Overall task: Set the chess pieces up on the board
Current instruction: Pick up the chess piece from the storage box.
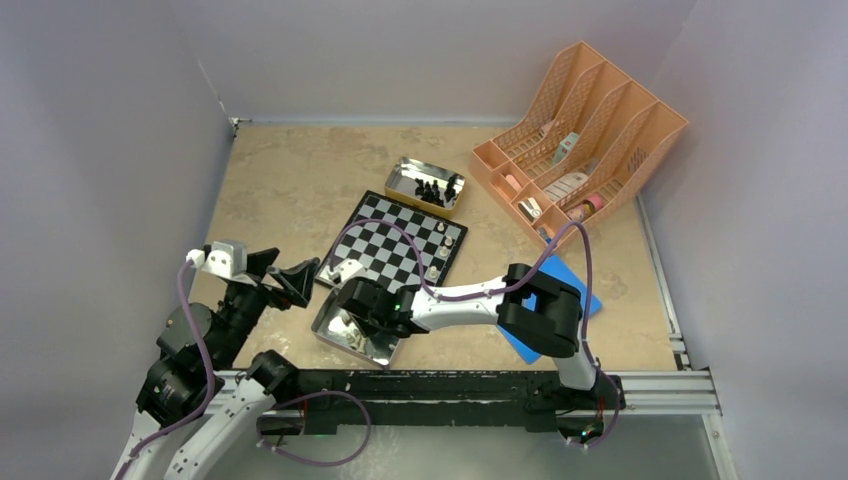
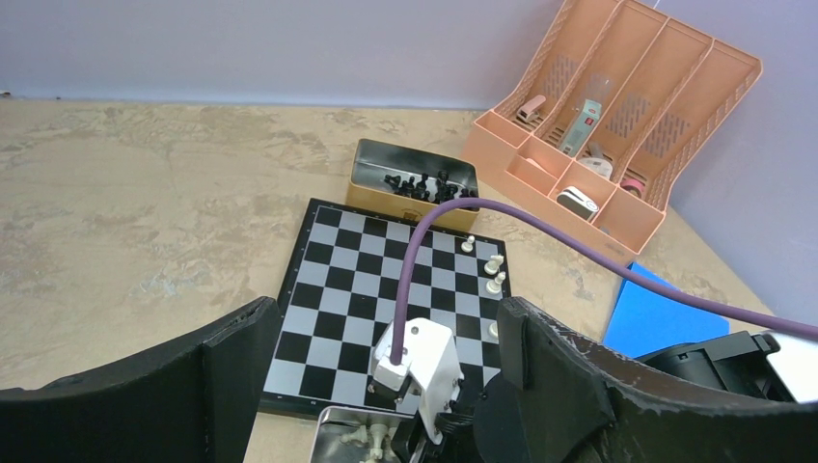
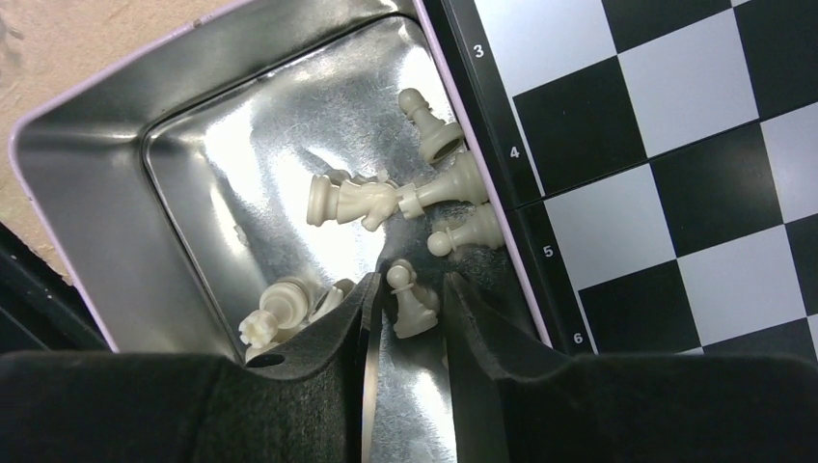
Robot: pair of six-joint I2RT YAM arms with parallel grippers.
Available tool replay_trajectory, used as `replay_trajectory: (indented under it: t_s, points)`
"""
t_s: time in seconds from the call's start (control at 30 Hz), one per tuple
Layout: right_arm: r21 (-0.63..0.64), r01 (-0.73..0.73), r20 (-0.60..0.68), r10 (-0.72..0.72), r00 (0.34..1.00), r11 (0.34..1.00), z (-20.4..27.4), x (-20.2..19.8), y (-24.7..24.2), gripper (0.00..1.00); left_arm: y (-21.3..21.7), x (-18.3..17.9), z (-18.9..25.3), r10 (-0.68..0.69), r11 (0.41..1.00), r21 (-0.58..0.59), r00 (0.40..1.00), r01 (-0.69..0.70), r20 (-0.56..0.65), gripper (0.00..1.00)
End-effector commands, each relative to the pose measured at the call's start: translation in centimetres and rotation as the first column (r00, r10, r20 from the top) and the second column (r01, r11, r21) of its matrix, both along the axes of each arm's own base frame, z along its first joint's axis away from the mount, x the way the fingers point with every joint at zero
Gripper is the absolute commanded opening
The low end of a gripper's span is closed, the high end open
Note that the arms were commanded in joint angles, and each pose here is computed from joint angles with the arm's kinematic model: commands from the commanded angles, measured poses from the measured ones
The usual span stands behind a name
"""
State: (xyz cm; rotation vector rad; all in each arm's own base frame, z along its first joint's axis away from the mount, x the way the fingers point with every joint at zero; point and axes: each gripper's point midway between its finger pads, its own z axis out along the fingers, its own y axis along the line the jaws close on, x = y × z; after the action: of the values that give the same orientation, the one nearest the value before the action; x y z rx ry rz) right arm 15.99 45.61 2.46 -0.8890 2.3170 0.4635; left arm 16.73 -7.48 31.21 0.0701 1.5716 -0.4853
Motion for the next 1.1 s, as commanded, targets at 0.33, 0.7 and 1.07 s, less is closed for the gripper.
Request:
replay_trajectory:
  t_s: [0.33,0.7,1.07]
  points:
    - [-0.021,-0.048,0.030,0.048,0.998,0.999,0.1,0.3,0.8,0.15,-0.1,0.3,0.5,0.008,1.000,-0.020,1.000,-0.008,0.015,0.82]
    - [0.079,0.006,0.036,-0.009,0.999,0.997,3.8,0.6,1.1,0.06,-0.4,0.4,0.4,0.001,0.999,-0.036,1.000,-0.001,-0.007,0.80]
    - [0.474,0.171,-0.105,-0.138,0.985,0.864,15.0,3.5,-1.1,0.06,-2.7,-1.1,-0.5,-0.117,0.978,-0.190,0.980,0.085,-0.164,0.70]
